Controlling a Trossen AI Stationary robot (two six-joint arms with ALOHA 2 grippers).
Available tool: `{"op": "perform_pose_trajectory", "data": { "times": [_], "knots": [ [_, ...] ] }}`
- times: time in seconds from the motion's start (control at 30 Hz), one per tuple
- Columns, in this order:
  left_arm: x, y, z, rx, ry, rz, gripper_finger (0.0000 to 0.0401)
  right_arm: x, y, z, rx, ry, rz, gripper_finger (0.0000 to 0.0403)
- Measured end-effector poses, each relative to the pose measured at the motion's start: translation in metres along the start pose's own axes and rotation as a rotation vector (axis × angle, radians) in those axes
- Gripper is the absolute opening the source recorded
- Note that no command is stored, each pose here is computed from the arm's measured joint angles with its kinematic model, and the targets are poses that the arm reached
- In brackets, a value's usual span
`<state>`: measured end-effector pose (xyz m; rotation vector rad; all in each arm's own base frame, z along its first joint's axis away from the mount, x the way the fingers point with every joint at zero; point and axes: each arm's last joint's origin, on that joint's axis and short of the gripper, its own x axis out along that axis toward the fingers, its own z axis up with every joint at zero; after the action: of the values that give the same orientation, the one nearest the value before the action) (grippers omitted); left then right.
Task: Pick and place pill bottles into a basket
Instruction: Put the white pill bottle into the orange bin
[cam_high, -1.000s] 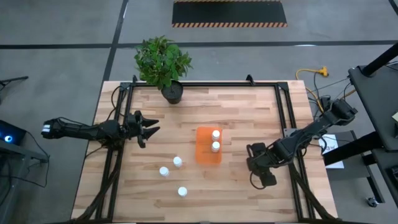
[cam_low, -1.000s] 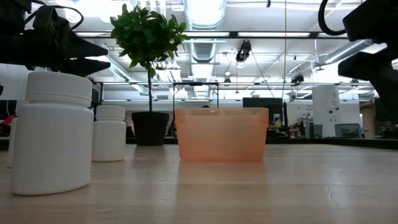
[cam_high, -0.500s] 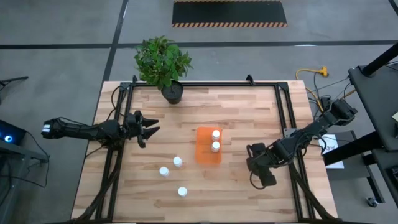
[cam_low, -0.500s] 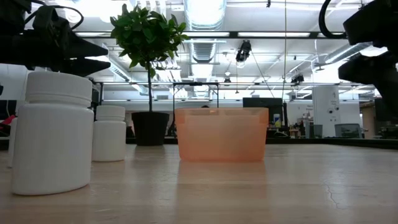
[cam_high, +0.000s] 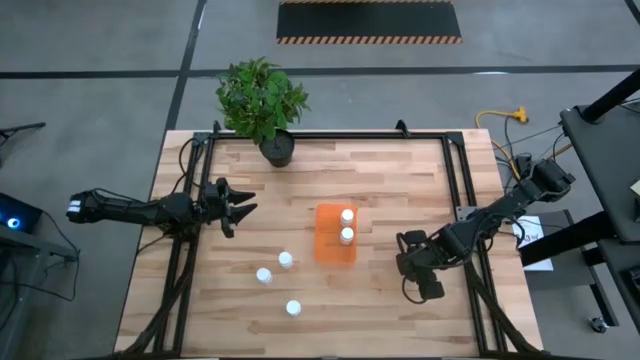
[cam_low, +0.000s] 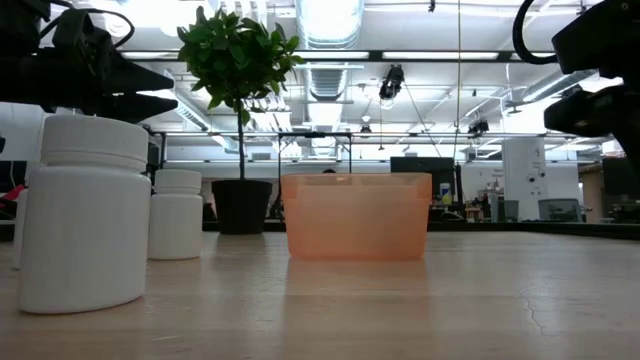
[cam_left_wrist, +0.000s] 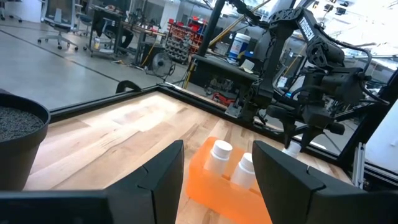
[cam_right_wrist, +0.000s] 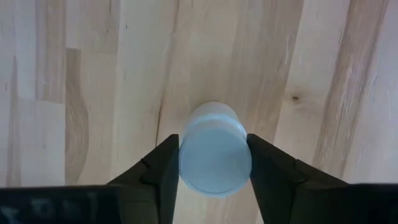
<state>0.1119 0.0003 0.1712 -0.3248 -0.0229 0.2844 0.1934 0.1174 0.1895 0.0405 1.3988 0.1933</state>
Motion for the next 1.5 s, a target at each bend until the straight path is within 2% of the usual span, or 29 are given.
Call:
{"op": "perform_pose_trajectory", "data": {
  "times": [0.17, 0.53, 0.77, 0.97, 1.23, 1.5],
  "knots": [
    [0.0, 0.0, 0.0, 0.0, 0.0, 0.0, 0.0173, -0.005, -0.001, 0.006, 0.007, -0.019, 0.006, 0.0145],
    [0.0, 0.0, 0.0, 0.0, 0.0, 0.0, 0.0173, -0.046, -0.019, 0.047, 0.069, -0.189, 0.026, 0.0145],
    [0.0, 0.0, 0.0, 0.0, 0.0, 0.0, 0.0173, -0.066, -0.034, 0.074, 0.022, -0.258, 0.002, 0.0145],
    [0.0, 0.0, 0.0, 0.0, 0.0, 0.0, 0.0173, -0.071, -0.039, 0.11, -0.069, -0.228, -0.034, 0.0145],
    [0.0, 0.0, 0.0, 0.0, -0.001, 0.0, 0.0173, -0.061, -0.043, 0.155, -0.172, -0.145, -0.089, 0.0147],
    [0.0, 0.0, 0.0, 0.0, -0.001, -0.001, 0.0173, -0.053, -0.047, 0.173, -0.215, -0.136, -0.097, 0.0147]
  ]
}}
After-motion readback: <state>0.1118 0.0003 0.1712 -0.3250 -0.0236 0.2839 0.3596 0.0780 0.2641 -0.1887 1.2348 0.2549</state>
